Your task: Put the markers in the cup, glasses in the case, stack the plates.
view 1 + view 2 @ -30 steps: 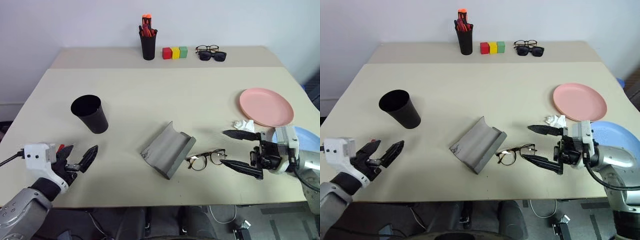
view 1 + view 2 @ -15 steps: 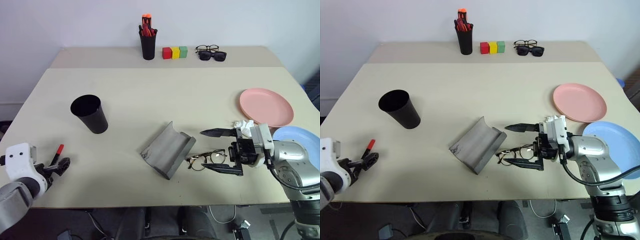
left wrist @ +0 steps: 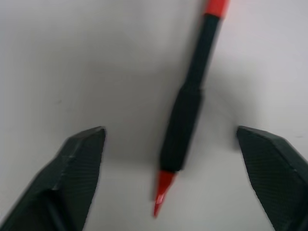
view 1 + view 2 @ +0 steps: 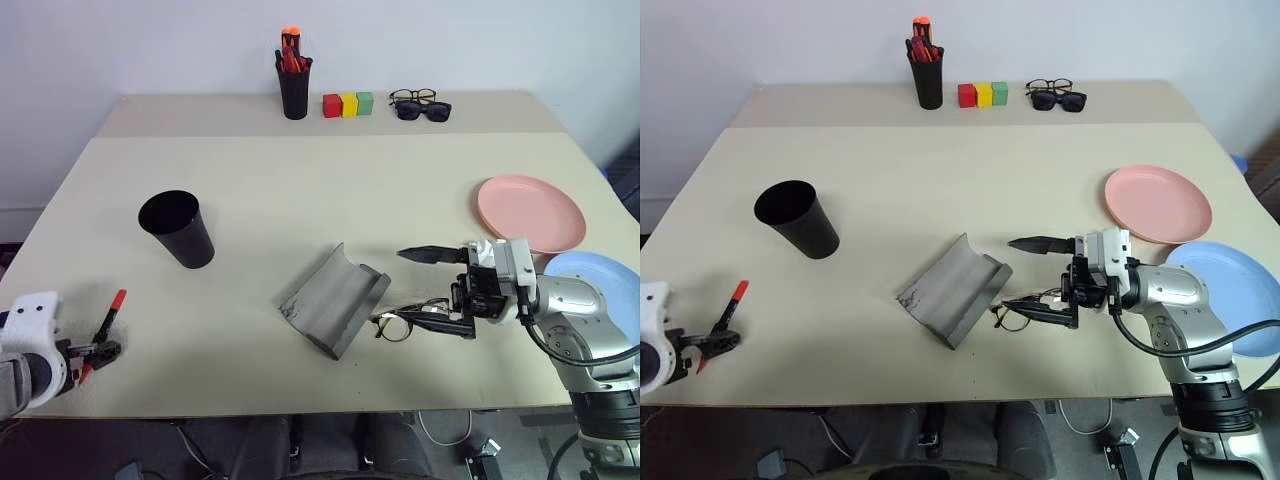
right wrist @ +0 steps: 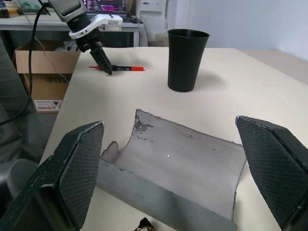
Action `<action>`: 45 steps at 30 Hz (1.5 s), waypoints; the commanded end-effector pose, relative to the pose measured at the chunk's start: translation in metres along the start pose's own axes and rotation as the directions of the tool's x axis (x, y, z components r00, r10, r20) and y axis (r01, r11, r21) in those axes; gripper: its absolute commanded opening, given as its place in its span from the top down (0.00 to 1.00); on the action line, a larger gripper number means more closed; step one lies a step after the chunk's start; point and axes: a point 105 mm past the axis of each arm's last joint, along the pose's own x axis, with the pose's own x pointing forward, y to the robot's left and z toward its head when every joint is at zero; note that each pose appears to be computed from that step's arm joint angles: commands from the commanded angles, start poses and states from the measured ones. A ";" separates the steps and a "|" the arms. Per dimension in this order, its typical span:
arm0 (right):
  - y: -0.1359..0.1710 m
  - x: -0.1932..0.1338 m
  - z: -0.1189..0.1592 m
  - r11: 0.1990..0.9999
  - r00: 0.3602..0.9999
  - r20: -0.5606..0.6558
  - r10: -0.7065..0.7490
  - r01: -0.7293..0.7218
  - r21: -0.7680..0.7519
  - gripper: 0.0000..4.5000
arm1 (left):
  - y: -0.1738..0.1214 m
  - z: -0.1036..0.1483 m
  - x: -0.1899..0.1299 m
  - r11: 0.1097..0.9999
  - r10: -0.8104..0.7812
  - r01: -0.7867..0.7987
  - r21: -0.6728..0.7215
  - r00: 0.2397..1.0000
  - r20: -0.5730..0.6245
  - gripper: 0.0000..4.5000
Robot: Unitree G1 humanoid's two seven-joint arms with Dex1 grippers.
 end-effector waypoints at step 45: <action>-0.024 -0.028 0.014 0.977 0.979 -0.034 -0.202 0.199 -0.069 0.00 | -0.046 0.187 -0.100 0.986 -0.111 0.141 0.084 0.198 0.974 0.99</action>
